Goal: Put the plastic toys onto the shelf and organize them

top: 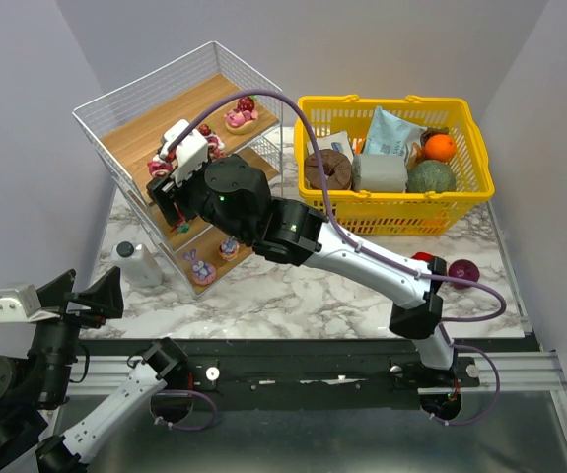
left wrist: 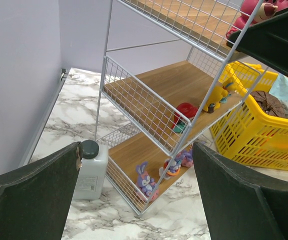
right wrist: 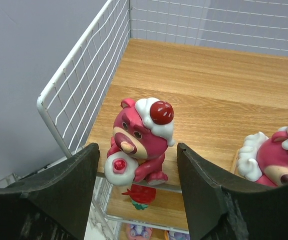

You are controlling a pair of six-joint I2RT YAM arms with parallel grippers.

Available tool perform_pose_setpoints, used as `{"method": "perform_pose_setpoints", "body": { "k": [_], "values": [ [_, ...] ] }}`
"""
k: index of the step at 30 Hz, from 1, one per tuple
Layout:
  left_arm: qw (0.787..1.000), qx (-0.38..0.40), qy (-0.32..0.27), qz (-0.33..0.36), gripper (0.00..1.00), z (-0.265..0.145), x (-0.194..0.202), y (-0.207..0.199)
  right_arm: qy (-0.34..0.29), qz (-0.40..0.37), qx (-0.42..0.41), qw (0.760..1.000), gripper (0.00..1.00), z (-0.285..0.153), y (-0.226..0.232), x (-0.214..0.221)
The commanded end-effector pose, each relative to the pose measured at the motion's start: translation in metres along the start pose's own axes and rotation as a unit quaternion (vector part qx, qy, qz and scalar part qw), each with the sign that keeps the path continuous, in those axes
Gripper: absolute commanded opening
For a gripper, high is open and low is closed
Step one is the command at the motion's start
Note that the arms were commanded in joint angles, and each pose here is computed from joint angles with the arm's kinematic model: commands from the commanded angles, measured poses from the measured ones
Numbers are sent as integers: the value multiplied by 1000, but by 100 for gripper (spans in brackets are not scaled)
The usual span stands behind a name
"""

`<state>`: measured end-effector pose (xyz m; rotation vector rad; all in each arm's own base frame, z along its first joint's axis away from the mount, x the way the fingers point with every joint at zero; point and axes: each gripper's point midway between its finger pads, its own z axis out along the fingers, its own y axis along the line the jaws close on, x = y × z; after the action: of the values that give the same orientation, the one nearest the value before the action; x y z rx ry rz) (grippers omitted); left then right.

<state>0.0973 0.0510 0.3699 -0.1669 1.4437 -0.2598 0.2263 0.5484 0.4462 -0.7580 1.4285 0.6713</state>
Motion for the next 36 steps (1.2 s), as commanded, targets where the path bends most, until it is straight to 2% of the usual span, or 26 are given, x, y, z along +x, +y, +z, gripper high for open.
{"method": "perform_pose_setpoints", "body": {
  "k": [1,14,17,18,20,21,23,25,36],
  "values": [
    [1000,-4,-9,-12,99,-4,-5,5,-20,-5,-26,999,72,-23,7,-27],
    [1000,1,-11,-19,99,-6,-10,4,-45,15,-33,998,73,-57,0,-53],
    [1000,1,-11,-20,99,-7,-10,5,-48,30,-25,998,64,-63,-4,-53],
    [1000,2,-12,-22,99,-7,-10,4,-47,35,-24,998,53,-63,-4,-50],
    [1000,1,-11,-20,99,-6,-9,4,-42,39,-24,998,42,-62,-3,-45],
    [1000,2,-11,-20,99,-6,-10,4,-36,40,-24,998,31,-59,-1,-39],
    [1000,1,-9,-20,99,-6,-9,4,-31,38,-22,999,24,-55,0,-34],
    [1000,3,-9,-20,99,-6,-9,4,-25,36,-19,999,20,-50,2,-28],
    [1000,2,-10,-20,99,-6,-10,5,-12,53,-11,998,17,-35,4,-20]
  ]
}}
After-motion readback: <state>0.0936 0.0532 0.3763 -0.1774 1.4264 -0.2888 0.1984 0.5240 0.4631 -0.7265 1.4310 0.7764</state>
